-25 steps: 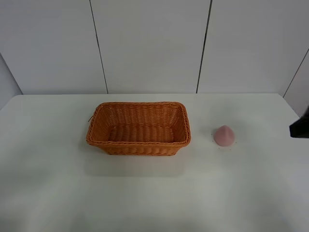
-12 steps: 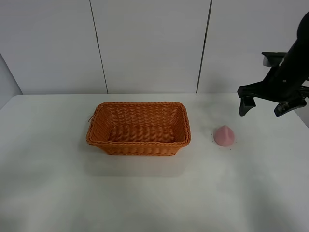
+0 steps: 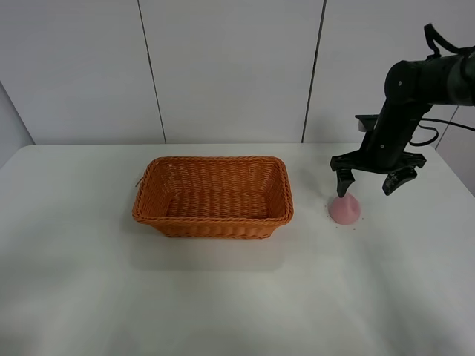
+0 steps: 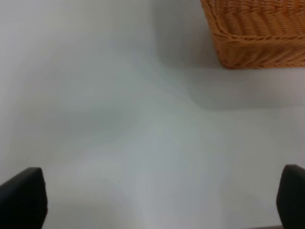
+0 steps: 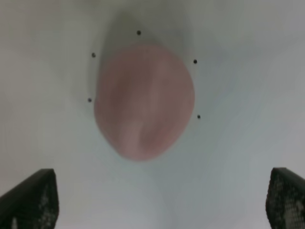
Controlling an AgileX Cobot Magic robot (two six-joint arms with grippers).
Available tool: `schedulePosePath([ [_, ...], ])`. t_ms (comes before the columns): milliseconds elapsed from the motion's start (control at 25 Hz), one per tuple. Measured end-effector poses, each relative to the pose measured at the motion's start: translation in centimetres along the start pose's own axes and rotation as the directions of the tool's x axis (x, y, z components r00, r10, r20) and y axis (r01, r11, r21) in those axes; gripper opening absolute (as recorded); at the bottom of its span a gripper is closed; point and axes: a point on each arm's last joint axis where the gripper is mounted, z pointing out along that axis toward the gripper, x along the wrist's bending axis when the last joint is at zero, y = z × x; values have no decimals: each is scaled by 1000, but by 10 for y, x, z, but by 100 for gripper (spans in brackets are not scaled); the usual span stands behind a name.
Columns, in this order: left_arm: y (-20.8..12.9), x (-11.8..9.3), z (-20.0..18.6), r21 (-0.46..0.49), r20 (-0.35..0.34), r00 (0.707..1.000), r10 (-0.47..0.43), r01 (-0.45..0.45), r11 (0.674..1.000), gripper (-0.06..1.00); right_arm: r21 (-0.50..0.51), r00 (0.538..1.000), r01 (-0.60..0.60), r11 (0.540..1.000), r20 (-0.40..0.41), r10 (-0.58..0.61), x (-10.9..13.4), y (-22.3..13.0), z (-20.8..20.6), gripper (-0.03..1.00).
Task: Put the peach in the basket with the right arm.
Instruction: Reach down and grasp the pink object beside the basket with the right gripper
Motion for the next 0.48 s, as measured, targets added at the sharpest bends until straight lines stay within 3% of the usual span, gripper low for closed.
schedulePosePath([
  [480, 0, 0, 0, 0, 0, 1000, 0, 0, 1000, 99, -4, 1000, -2, 1000, -5, 2, 0, 13, 56, 67],
])
